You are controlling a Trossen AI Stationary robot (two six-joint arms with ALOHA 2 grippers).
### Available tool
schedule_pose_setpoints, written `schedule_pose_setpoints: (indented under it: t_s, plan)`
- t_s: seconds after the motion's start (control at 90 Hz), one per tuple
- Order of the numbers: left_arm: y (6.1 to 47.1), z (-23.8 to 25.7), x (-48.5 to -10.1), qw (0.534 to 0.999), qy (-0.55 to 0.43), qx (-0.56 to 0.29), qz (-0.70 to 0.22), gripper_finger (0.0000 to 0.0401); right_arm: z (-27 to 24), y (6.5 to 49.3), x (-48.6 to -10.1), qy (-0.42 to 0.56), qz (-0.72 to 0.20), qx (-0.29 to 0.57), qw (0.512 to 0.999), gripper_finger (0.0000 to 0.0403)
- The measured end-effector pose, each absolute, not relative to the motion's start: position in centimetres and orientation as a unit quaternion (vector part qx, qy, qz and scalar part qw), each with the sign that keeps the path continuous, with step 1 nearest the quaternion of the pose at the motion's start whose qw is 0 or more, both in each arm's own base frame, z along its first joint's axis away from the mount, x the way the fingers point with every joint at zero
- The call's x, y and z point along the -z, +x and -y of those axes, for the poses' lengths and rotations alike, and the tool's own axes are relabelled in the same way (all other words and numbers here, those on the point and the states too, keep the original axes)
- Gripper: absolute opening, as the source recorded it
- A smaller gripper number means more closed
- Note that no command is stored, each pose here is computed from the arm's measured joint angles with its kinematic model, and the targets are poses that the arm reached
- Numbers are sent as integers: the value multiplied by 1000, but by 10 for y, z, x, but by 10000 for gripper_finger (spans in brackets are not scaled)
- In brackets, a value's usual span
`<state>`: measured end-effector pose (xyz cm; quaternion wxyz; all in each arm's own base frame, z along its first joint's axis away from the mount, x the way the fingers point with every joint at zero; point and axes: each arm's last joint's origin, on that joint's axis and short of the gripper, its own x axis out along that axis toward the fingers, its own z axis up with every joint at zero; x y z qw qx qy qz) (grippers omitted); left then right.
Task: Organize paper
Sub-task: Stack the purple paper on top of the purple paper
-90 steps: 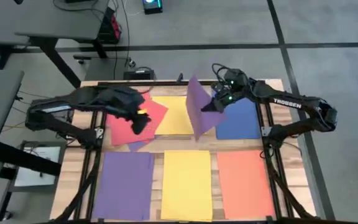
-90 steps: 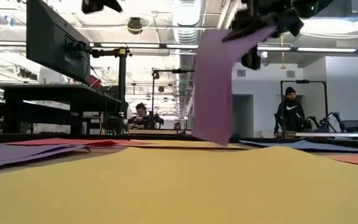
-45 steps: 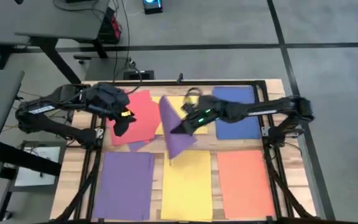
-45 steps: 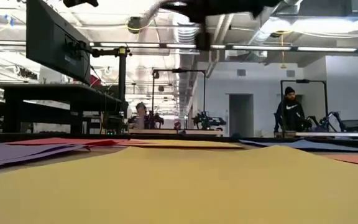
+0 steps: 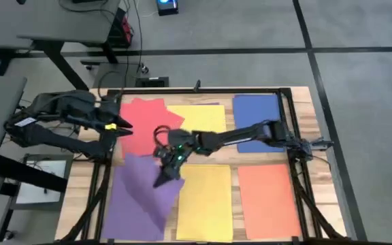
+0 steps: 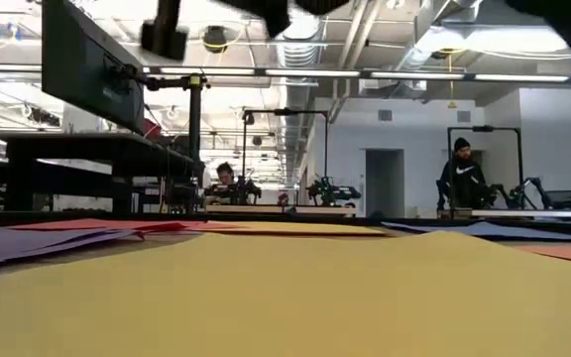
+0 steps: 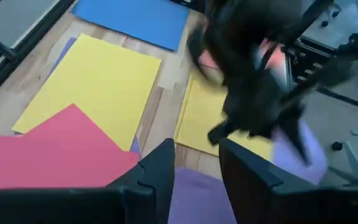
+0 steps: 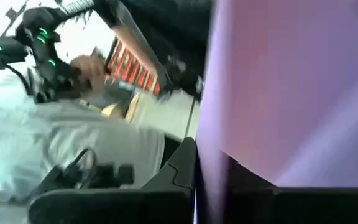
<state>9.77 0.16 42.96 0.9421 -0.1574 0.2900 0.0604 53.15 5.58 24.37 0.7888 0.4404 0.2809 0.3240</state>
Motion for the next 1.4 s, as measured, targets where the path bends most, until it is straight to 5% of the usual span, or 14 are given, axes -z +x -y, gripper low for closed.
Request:
schedule_pose_setpoints:
  t_s: [0.467, 0.822, 1.144, 1.4]
  plan:
    - [98, -2, -423, 929, -153, -66, -330, 107, -34, 578, -169, 456, -344, -274, 774, 0]
    - [98, -2, -423, 928, -163, -69, -329, 107, -18, 580, -162, 236, -290, -252, 893, 0]
    - [98, -2, -423, 926, -173, -73, -328, 107, -28, 579, -154, 109, -284, -222, 926, 7]
    - [98, -2, -423, 924, -183, -77, -328, 107, -51, 575, -150, 54, -296, -242, 922, 67]
